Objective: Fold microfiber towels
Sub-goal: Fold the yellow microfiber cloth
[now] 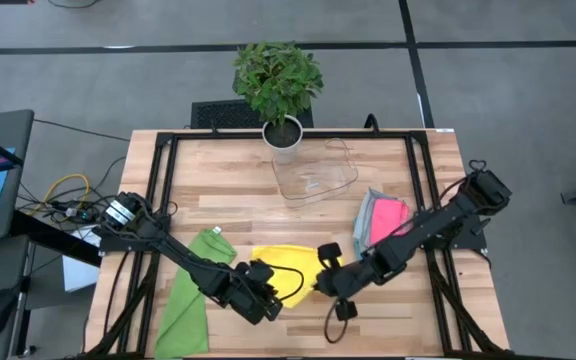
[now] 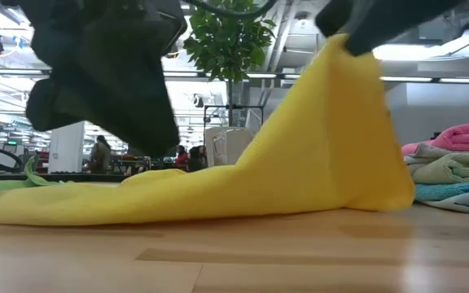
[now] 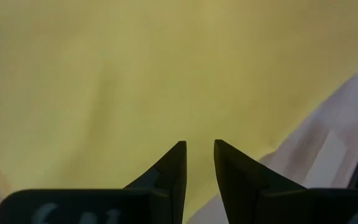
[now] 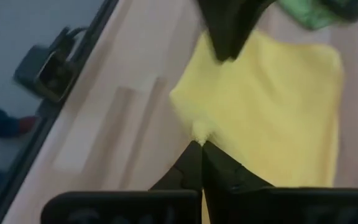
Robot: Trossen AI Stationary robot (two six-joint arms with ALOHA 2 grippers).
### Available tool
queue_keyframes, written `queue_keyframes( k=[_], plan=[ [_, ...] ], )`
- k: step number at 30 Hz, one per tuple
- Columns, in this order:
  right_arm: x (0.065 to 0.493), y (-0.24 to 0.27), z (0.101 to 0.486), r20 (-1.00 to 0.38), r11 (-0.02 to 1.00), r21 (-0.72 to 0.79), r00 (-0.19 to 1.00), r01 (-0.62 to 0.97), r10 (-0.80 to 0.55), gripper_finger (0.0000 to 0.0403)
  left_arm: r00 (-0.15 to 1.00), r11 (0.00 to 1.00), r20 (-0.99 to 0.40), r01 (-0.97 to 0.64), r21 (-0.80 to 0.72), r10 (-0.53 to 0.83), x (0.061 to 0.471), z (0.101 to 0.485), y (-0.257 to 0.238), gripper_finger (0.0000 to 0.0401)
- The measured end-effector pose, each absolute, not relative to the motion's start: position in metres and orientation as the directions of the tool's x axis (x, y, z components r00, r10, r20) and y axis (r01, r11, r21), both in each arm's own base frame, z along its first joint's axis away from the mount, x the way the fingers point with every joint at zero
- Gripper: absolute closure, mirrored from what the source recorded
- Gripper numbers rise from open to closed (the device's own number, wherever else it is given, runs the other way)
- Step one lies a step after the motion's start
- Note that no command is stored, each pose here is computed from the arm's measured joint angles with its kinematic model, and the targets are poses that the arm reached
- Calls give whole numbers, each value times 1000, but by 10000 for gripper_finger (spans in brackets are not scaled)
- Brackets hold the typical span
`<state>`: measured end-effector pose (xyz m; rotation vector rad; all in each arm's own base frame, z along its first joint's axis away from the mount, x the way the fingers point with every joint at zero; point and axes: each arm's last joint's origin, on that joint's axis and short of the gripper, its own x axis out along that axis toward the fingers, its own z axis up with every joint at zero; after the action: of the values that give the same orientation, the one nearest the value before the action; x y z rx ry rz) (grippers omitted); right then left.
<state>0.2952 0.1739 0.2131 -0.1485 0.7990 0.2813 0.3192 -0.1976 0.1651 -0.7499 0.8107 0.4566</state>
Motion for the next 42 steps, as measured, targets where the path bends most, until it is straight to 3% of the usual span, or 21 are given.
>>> queue_keyframes(
  k=[11, 19, 23, 30, 42],
  plan=[
    [264, 205, 199, -763, 940, 48, 596, -337, 252, 375, 575, 619, -806, -686, -383, 138, 312, 147, -206, 328],
    [244, 214, 176, -749, 943, 134, 592, -305, 298, 377, 565, 620, -821, -674, -401, 84, 328, 118, -209, 329],
    [242, 222, 173, -729, 934, 157, 600, -320, 328, 378, 568, 649, -818, -656, -384, 90, 331, 117, -204, 329],
    [236, 236, 144, -793, 913, 237, 477, -333, 379, 375, 550, 697, -830, -632, -339, 95, 343, 116, -184, 329],
    [243, 242, 140, -787, 917, 255, 485, -308, 382, 375, 515, 740, -857, -582, -337, 16, 361, 131, -134, 328]
  ],
)
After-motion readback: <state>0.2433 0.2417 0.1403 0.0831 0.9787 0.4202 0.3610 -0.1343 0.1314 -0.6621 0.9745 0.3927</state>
